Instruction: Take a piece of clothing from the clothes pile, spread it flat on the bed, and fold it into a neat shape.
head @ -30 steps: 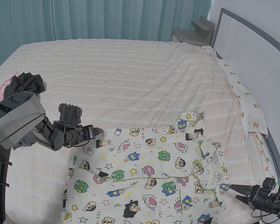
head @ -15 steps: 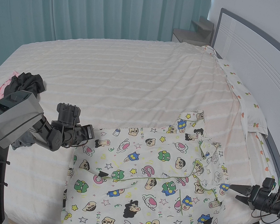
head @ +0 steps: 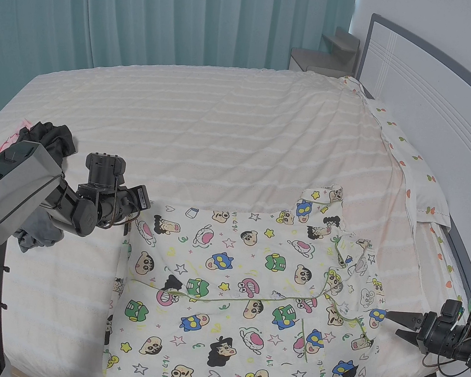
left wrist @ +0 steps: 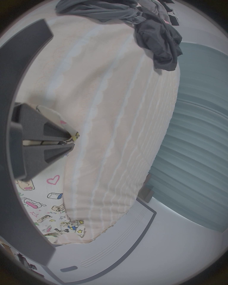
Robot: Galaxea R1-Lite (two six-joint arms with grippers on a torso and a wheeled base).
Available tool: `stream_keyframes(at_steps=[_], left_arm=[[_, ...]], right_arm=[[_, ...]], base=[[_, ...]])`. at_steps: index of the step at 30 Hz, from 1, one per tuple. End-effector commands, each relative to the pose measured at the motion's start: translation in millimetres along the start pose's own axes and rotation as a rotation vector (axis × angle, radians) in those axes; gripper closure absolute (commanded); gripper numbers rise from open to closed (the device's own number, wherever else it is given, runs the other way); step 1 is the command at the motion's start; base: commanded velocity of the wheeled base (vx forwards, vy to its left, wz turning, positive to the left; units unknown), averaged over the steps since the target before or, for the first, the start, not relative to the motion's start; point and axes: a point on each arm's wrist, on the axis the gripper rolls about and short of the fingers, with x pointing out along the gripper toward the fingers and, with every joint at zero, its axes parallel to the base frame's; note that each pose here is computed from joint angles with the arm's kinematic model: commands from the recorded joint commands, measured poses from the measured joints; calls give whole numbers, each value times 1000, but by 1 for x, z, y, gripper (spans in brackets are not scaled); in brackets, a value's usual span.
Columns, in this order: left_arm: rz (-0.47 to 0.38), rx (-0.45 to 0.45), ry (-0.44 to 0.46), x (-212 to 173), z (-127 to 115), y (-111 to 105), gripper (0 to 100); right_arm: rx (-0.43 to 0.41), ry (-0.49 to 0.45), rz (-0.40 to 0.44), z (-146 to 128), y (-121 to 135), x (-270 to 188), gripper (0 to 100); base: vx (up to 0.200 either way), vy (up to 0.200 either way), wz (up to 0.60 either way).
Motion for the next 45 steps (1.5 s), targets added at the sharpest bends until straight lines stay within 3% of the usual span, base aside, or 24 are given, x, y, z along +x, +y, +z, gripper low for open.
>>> stream_keyframes(at_steps=[1,16,29,34,45], left_arm=[[8,-5,-43,3,15,2,100],[77,-20,-135,29,50,13,100],[104,-18,-150,46,69,19,100],[166,-26,-186,57,83,24,100],[205,-38,-146,61,75,33,100]], right_arm=[[1,1,-1,0,0,0,0],[3,3,-2,0,-1,1,0],[-5,-7,2,1,1,0,0],[-5,-8,1,1,1,0,0],[-1,-5,-3,2,0,1,0]], base=[[0,0,0],[0,0,0],[0,0,0],[0,0,0],[0,0,0]])
